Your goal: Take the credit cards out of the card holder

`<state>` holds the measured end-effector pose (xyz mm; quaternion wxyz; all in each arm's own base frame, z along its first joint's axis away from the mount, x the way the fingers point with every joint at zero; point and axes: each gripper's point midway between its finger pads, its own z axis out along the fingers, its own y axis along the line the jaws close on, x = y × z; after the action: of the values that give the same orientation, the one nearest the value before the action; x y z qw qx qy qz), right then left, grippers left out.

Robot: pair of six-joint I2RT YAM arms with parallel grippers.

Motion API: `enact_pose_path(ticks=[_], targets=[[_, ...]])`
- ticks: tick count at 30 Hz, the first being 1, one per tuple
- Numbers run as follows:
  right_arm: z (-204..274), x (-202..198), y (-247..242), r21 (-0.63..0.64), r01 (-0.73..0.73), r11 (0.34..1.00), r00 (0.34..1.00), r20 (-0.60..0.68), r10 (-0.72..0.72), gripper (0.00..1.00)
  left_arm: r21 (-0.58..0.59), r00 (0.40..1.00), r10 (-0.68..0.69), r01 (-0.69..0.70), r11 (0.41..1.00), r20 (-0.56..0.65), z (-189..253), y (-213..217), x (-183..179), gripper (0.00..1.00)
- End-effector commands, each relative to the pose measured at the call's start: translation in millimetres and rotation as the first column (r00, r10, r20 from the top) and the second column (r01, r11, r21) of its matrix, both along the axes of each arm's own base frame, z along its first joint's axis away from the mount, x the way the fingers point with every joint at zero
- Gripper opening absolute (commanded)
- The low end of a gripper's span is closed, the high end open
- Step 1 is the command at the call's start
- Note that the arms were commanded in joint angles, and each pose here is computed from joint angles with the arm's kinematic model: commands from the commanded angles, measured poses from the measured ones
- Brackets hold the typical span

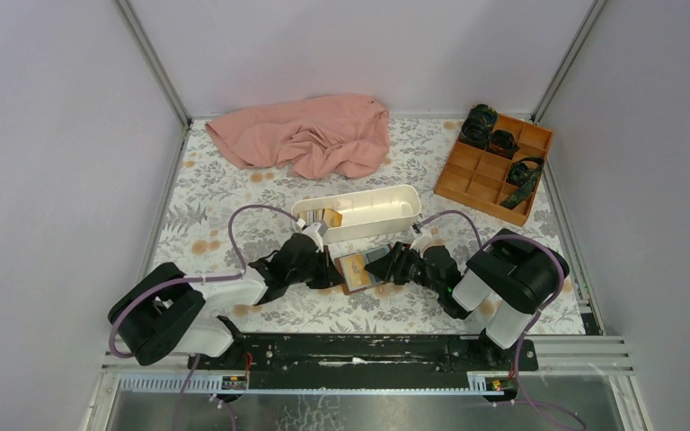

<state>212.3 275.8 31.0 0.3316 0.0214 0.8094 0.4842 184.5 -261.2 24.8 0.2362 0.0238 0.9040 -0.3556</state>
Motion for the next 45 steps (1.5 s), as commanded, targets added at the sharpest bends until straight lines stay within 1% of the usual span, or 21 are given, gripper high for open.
enact_pose_path(ticks=[1,6,11,15,18,22,28,38,45], targets=[[-9.9,-1.0,-1.4,-0.03,-0.008,1.0,1.0,-0.018,0.007,0.53,-0.113,0.997,-0.026,0.034,0.993,0.069,30.3,-18.1,8.5,0.0],[-10.4,-1.7,0.0,-0.023,-0.014,1.0,1.0,-0.022,0.014,0.53,-0.119,0.995,-0.024,0.035,0.992,0.097,37.7,-17.3,10.5,0.0],[-8.7,-3.2,3.3,-0.004,-0.028,1.0,0.999,-0.026,0.028,0.53,-0.117,0.996,-0.027,0.037,0.992,0.085,25.6,-19.6,11.9,0.0],[-9.3,-4.7,5.2,0.009,-0.04,0.999,0.999,-0.027,0.04,0.53,-0.059,0.998,-0.018,0.021,0.998,0.059,4.5,-14.6,13.6,0.0],[-10.0,-6.0,6.3,0.016,-0.047,0.999,0.998,-0.031,0.047,0.53,-0.043,0.999,-0.012,0.014,0.999,0.044,-3.7,-11.0,11.5,0.0],[-9.7,-7.4,7.3,0.01,-0.063,0.998,0.998,-0.024,0.064,0.53,-0.018,0.999,0.001,0.0,1.0,0.037,-11.7,-3.8,8.6,0.0],[-13.5,-10.2,7.9,-0.043,-0.103,0.994,0.995,-0.023,0.102,0.52,0.0,1.0,0.003,-0.003,1.0,0.025,-21.4,-0.5,6.4,0.0],[7.8,-12.2,16.4,-0.006,-0.15,0.989,0.988,0.021,0.15,0.52,-0.008,1.0,-0.01,0.01,1.0,0.0,-31.6,-5.8,5.7,0.0],[25.0,-9.2,13.9,-0.041,-0.148,0.988,0.986,0.073,0.15,0.51,0.009,1.0,-0.001,0.001,1.0,0.004,-33.4,-0.8,4.6,0.0]])
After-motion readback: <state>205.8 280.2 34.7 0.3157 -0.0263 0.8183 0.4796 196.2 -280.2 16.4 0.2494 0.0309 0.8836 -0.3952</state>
